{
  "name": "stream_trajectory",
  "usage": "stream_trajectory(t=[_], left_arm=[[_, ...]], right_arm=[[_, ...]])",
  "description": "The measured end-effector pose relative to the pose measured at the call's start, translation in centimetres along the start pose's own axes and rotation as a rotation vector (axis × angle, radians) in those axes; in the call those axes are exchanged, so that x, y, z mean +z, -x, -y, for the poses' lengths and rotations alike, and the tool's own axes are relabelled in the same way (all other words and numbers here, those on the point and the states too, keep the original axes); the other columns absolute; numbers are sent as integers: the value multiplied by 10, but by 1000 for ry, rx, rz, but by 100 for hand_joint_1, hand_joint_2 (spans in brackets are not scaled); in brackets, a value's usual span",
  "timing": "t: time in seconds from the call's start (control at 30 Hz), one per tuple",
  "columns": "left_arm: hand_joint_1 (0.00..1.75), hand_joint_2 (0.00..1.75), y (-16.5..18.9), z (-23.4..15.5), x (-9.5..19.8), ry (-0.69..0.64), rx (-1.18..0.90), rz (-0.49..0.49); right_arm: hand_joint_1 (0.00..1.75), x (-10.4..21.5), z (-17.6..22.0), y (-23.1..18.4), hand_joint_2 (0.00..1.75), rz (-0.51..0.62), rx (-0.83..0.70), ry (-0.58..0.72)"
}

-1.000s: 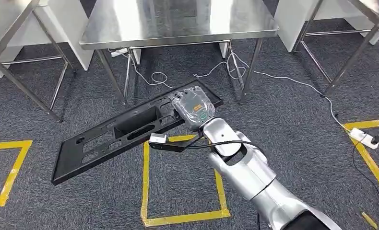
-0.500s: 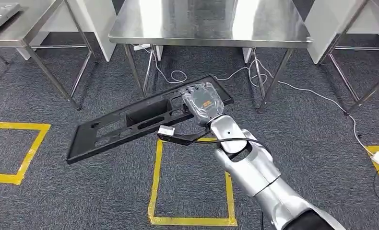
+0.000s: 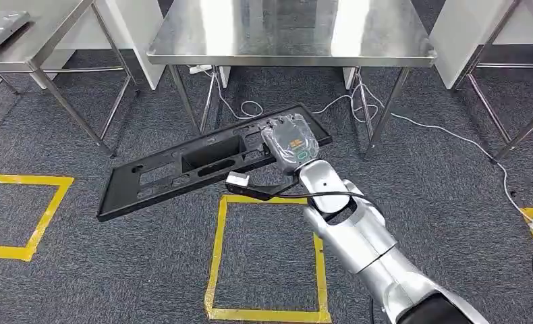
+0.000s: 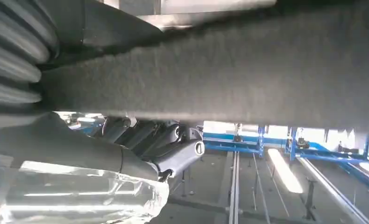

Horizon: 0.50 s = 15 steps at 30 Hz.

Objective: Take the parts from the cabinet and place them on the table.

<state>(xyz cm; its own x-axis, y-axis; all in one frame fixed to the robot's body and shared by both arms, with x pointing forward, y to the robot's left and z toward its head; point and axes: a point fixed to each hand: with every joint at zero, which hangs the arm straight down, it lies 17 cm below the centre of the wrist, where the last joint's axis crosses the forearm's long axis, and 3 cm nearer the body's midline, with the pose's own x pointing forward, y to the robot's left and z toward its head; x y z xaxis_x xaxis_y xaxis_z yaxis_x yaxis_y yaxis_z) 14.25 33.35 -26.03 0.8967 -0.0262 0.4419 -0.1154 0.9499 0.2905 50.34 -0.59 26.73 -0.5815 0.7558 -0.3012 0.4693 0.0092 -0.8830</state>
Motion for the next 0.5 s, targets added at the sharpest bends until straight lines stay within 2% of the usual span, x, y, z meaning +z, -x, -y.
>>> stream_trajectory(t=[0.33, 0.5], left_arm=[[0, 175, -10, -1, -2, 6, 0, 24], [0, 175, -11, 1, -2, 7, -7, 23]], right_arm=[[175, -1, 2, 8, 175, -15, 5, 2], [175, 10, -13, 10, 175, -19, 12, -30]])
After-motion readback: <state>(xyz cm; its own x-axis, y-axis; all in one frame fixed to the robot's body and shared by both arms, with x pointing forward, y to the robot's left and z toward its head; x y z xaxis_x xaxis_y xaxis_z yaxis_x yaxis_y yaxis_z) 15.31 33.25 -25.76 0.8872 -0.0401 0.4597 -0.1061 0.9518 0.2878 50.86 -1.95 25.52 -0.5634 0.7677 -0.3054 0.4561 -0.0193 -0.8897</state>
